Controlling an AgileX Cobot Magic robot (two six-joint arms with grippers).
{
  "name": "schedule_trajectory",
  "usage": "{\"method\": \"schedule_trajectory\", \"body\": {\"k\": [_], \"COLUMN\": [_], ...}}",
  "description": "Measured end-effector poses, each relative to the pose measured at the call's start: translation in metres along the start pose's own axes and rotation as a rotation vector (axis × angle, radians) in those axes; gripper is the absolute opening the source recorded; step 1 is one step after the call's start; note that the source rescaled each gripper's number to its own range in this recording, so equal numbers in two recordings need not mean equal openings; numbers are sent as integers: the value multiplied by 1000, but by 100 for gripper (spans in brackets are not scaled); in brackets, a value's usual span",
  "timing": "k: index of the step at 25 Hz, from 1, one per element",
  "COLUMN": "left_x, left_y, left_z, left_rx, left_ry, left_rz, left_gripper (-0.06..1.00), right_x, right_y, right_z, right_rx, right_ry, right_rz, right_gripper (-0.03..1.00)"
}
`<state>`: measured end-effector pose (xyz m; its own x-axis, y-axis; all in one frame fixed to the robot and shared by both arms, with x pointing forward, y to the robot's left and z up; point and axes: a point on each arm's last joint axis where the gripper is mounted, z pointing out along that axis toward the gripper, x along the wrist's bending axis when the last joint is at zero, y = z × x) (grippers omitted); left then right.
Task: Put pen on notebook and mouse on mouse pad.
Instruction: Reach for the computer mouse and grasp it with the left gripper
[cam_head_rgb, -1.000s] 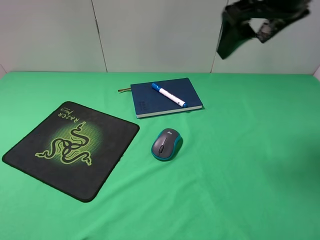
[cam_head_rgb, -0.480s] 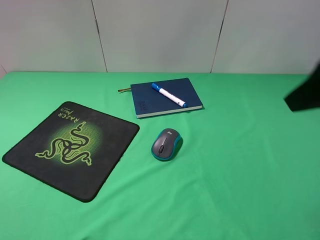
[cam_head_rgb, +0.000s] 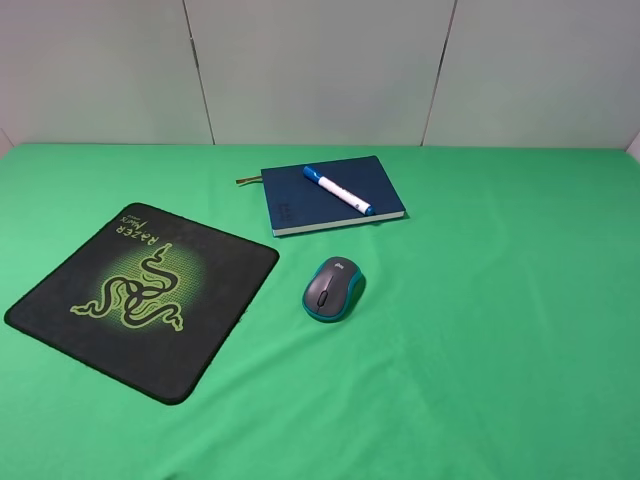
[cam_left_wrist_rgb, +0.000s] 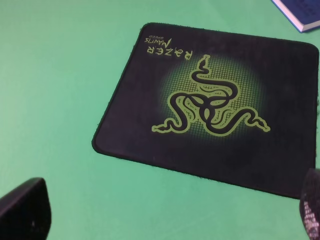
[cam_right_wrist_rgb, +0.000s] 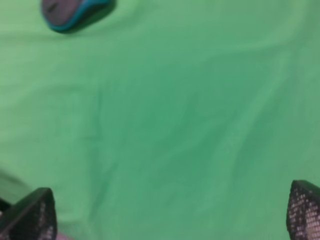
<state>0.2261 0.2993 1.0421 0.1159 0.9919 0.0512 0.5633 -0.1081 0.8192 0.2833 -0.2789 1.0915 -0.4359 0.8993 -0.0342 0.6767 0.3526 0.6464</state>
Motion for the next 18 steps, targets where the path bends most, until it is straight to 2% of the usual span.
{"method": "schedule_trajectory", "body": {"k": [10, 18], "left_x": [0, 0], "left_y": [0, 0], "left_z": [0, 0], "left_rx": [0, 0], "left_ry": [0, 0], "left_rz": [0, 0], "left_gripper": [100, 100], "right_x": [-3, 5], "right_y": [-37, -62], "right_z": [-4, -4], "right_rx": [-191, -390], "right_ry": [-233, -343], "right_rz": [214, 280], "right_gripper": [100, 100]}}
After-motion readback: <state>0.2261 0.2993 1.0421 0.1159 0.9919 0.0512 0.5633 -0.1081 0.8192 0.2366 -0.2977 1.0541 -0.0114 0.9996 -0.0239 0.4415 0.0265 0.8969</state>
